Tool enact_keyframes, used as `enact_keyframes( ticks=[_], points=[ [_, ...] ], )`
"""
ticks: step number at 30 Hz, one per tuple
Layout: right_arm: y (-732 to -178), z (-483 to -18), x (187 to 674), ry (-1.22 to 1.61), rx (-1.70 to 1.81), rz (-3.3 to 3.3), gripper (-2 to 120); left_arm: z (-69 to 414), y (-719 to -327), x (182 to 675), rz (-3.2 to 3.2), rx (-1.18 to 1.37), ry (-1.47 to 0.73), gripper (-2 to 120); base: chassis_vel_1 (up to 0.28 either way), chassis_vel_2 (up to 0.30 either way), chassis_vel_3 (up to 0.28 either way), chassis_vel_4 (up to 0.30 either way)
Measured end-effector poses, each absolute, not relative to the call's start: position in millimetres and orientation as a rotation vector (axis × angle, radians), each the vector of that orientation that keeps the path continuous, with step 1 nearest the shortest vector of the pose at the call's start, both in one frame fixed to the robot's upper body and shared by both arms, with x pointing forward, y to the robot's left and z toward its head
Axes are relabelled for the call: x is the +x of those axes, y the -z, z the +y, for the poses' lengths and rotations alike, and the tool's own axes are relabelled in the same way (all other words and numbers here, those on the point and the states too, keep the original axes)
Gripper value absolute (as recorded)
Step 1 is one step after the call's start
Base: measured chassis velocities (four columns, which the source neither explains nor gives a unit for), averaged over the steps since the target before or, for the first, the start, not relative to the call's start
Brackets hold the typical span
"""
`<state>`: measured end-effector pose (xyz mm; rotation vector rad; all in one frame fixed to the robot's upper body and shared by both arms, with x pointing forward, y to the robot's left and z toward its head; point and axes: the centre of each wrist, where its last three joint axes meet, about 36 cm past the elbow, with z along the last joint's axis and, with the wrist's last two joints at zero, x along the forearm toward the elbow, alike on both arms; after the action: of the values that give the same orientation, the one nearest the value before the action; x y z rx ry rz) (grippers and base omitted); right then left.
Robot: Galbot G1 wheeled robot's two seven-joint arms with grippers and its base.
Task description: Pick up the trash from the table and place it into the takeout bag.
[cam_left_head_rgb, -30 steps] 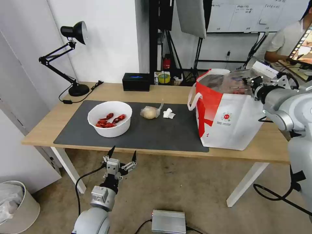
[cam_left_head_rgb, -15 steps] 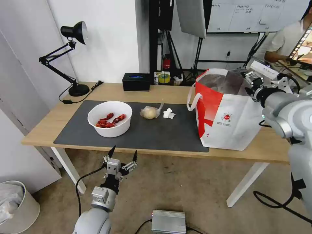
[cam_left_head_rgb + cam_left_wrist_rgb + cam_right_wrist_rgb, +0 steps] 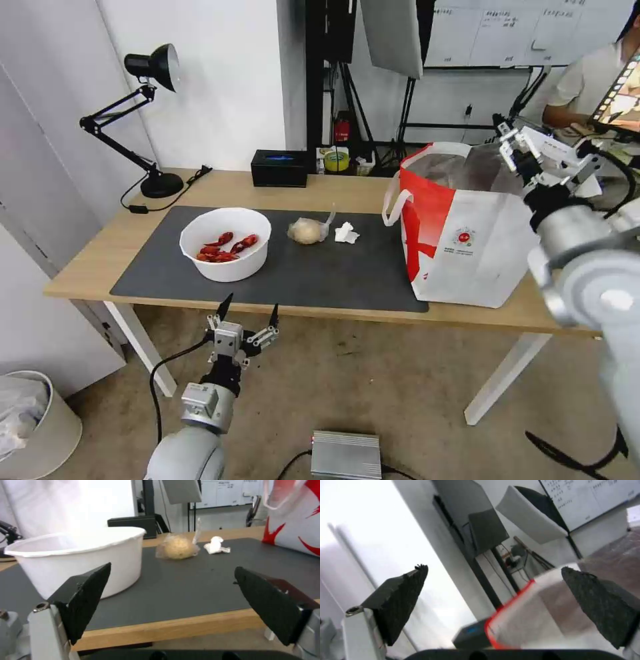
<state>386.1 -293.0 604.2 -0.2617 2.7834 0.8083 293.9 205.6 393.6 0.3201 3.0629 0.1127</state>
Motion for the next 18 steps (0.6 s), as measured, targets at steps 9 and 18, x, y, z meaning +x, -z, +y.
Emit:
enact_keyframes(
  ticks=[9, 18],
  points=[
    [-541, -264, 343, -0.654, -0.234, 2.832, 99, 211, -393, 295, 3.059, 0.285, -0.115, 100, 0.000, 0.000, 0.000, 0.000],
    [-495, -256, 332, -0.512, -0.205, 2.873, 98, 219, -396, 294, 3.061, 0.246, -0.117, 100, 0.000, 0.000, 0.000, 0.000]
  ],
)
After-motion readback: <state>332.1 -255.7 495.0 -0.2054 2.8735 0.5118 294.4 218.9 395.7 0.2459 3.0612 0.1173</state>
